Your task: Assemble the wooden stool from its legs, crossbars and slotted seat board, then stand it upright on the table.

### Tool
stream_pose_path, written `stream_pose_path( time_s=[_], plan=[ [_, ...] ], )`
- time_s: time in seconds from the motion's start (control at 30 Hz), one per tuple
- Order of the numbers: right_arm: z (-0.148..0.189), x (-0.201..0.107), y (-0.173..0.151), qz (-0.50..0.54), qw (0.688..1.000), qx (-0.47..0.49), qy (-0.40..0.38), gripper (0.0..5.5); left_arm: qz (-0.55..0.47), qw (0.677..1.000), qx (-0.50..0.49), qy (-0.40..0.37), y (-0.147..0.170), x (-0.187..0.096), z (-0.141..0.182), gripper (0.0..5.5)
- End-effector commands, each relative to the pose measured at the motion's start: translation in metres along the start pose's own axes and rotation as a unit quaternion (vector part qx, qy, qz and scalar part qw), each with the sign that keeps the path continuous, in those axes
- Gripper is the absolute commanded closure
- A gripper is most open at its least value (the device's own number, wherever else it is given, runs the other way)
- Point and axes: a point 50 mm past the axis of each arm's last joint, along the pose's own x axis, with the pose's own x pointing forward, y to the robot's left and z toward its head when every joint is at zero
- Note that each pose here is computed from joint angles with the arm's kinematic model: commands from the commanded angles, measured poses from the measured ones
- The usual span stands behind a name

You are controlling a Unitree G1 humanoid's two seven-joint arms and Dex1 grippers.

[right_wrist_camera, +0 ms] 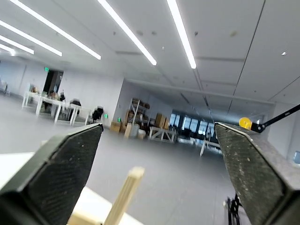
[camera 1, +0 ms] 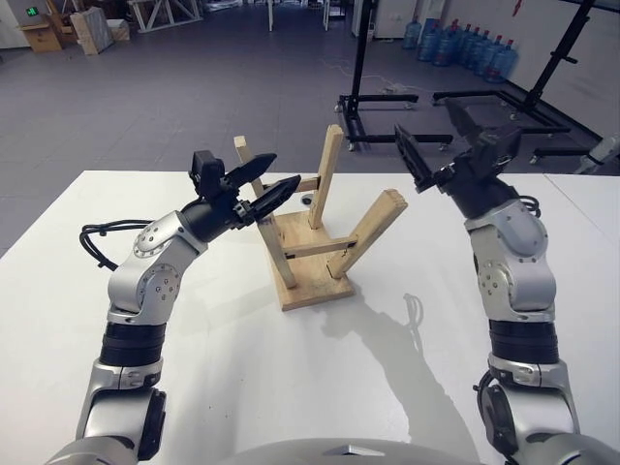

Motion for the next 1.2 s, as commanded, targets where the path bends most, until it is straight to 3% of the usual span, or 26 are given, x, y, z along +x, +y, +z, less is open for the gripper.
stream_pose_path(
  time_s=[0.03, 0.13, 0.2, 0.27, 0.4, 0.53, 0.83, 0.93, 1.07, 1.2],
  plan=[
    [0.012, 0.007, 0.000, 0.013, 1.000, 0.012, -0.020, 1.10, 0.002, 1.000, 0.008, -0.007, 0.000, 0.000, 0.008, 1.68],
    [-0.035, -0.010, 0.032, 0.129, 0.983, 0.016, 0.130, 1.10, 0.000, 1.000, 0.008, -0.004, -0.001, 0.001, 0.007, 1.68],
    [-0.068, -0.039, 0.060, 0.235, 0.943, 0.008, 0.236, 1.10, -0.003, 1.000, 0.006, -0.002, -0.002, 0.003, 0.006, 1.68],
    [-0.079, -0.055, 0.074, 0.278, 0.920, 0.013, 0.276, 1.10, -0.005, 1.000, 0.006, -0.001, -0.003, 0.004, 0.005, 1.68],
    [-0.066, -0.041, 0.070, 0.245, 0.942, 0.028, 0.228, 1.10, -0.004, 1.000, 0.005, 0.002, -0.003, 0.003, 0.004, 1.68],
    [-0.035, -0.012, 0.064, 0.191, 0.973, 0.047, 0.119, 1.10, 0.004, 1.000, 0.004, 0.003, -0.001, 0.002, 0.003, 1.68],
    [0.001, 0.003, 0.055, 0.159, 0.984, 0.083, 0.024, 1.10, 0.020, 1.000, 0.014, -0.006, 0.001, 0.000, 0.006, 1.68],
    [0.002, 0.003, 0.027, 0.091, 0.990, 0.106, 0.006, 1.10, 0.026, 0.999, 0.029, -0.025, -0.001, 0.003, 0.013, 1.68],
    [-0.001, 0.003, -0.038, -0.066, 0.990, 0.123, -0.003, 1.10, 0.059, 0.995, 0.054, -0.065, -0.006, 0.006, 0.024, 1.68],
    [-0.021, 0.006, -0.072, -0.112, 0.989, 0.080, 0.053, 1.10, 0.083, 0.990, 0.070, -0.092, -0.013, 0.005, 0.031, 1.68]
  ],
)
